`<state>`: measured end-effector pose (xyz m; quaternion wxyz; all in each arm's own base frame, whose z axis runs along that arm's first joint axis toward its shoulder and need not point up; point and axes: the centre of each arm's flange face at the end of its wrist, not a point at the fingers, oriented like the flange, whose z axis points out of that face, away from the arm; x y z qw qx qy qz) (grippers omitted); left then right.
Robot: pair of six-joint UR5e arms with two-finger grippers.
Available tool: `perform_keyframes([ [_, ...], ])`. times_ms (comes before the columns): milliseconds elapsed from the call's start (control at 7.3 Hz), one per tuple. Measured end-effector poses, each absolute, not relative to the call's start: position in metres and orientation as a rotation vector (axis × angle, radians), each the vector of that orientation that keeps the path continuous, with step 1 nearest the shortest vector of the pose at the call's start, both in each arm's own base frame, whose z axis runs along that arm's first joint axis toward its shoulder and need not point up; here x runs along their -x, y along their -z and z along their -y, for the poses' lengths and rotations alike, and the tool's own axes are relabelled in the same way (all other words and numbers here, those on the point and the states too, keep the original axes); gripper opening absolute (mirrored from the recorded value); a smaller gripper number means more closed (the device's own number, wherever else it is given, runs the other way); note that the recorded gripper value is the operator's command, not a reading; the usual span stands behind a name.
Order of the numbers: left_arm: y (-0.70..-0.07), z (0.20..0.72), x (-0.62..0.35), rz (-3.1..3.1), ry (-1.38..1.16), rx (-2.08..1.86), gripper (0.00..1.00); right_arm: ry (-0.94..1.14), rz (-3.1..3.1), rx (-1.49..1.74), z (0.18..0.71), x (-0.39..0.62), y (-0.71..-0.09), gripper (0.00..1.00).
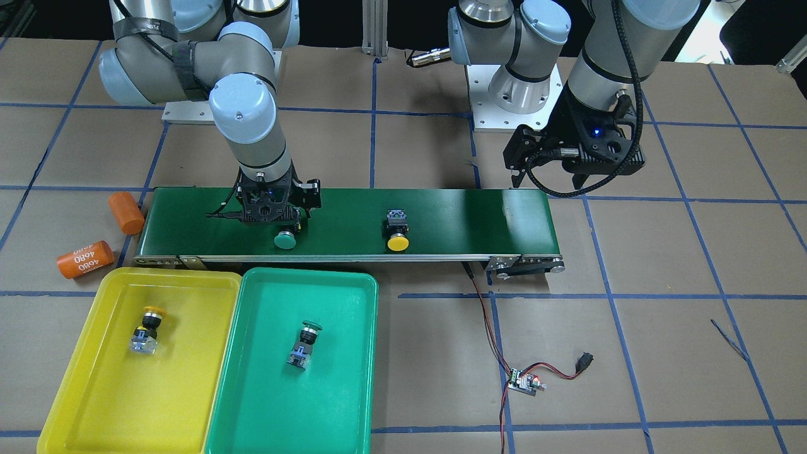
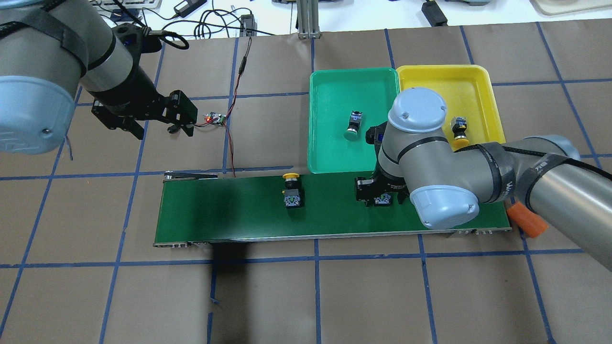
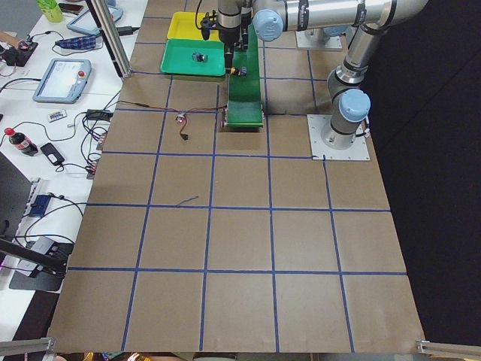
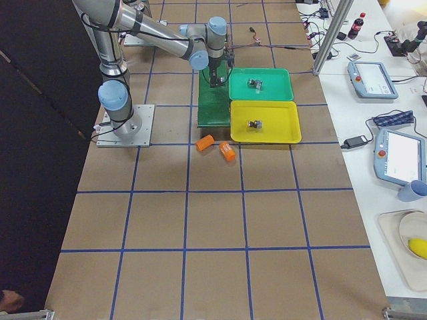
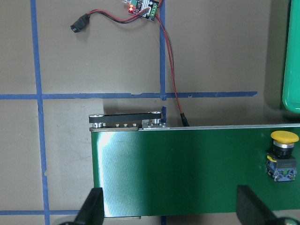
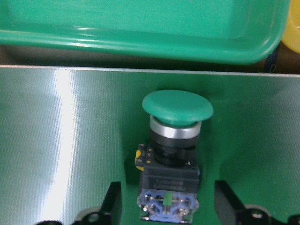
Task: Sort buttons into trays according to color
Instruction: 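Carry the green switch into the green tray and release, right gripper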
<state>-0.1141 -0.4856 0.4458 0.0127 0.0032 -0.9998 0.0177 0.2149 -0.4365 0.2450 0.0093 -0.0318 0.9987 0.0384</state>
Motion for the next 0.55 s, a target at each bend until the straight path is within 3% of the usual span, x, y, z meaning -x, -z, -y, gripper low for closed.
perform_keyframes([
  [137, -0.445, 0.485, 0.115, 3.116, -0.055, -0.009, 1.00, -0.115, -3.119, 0.107, 0.438, -0.215, -0.246, 0.19],
  [548, -0.445, 0.484, 0.115, 3.116, -0.057, -0.008, 1.00, -0.055, -3.115, 0.129, 0.464, -0.220, -0.260, 0.24],
])
